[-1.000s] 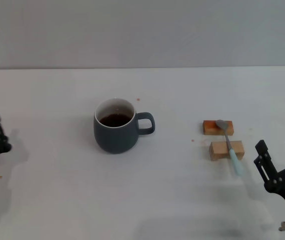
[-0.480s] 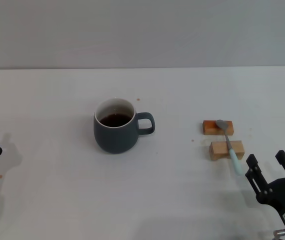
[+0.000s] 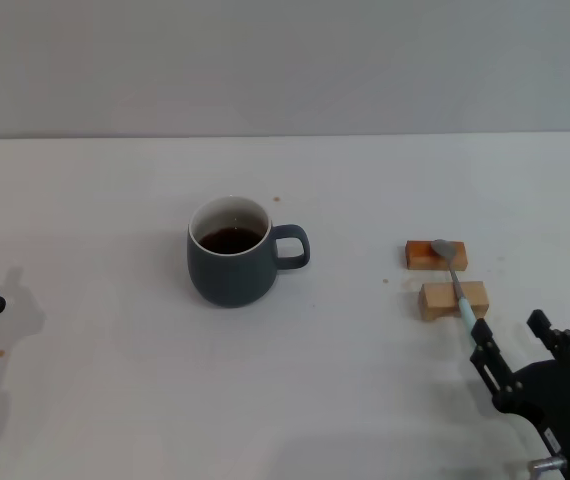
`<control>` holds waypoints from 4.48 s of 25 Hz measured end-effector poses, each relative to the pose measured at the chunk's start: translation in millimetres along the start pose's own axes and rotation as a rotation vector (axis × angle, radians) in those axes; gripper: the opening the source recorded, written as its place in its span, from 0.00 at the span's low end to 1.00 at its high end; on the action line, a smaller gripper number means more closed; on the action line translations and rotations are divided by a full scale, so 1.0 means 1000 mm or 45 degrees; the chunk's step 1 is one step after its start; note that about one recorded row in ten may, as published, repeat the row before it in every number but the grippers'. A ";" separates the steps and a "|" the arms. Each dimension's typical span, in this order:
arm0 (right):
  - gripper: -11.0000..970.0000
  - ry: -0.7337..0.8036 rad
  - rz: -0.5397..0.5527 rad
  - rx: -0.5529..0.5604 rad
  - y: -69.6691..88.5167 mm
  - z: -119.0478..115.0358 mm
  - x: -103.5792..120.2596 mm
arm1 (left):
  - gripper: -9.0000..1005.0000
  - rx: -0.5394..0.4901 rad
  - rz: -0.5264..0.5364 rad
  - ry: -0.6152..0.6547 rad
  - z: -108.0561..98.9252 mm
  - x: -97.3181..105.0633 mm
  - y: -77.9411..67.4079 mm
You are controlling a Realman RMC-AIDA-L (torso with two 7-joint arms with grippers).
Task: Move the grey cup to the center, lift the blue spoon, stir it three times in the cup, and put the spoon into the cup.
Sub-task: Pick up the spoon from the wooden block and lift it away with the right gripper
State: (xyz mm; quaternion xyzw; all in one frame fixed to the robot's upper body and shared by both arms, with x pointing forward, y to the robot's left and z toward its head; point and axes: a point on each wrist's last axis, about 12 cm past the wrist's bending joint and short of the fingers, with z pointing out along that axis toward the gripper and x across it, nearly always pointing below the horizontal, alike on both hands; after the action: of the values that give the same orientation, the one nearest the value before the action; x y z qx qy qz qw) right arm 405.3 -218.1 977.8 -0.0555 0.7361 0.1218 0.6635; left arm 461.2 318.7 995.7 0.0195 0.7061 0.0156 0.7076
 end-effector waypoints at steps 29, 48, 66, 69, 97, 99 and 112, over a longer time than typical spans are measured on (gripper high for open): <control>0.70 0.091 -0.008 -0.036 0.002 0.018 0.003 | 0.01 0.008 0.003 0.002 0.000 0.000 -0.001; 0.69 0.136 -0.021 -0.083 0.006 0.027 0.005 | 0.01 0.008 0.003 0.001 0.001 0.000 -0.001; 0.60 0.137 -0.013 -0.084 0.007 0.025 0.005 | 0.01 0.009 0.005 0.006 0.000 0.001 -0.001; 0.52 0.138 -0.013 -0.083 0.007 0.025 0.005 | 0.01 0.008 0.009 0.010 0.000 0.001 -0.001; 0.47 0.128 -0.006 -0.071 0.007 0.025 0.004 | 0.01 0.008 0.010 0.017 0.000 0.002 -0.001; 0.47 0.128 -0.006 -0.071 0.007 0.025 0.004 | 0.01 0.008 0.010 0.017 0.000 0.002 -0.001; 0.45 0.126 -0.004 -0.071 0.007 0.025 0.004 | 0.01 0.008 0.010 0.017 0.000 0.002 -0.001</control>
State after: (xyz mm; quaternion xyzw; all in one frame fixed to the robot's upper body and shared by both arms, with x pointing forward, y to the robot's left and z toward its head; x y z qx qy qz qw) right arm 427.5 -204.3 972.4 -0.0811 0.7642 0.1385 0.6248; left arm 461.2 318.0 994.1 0.0245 0.7108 0.0164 0.7028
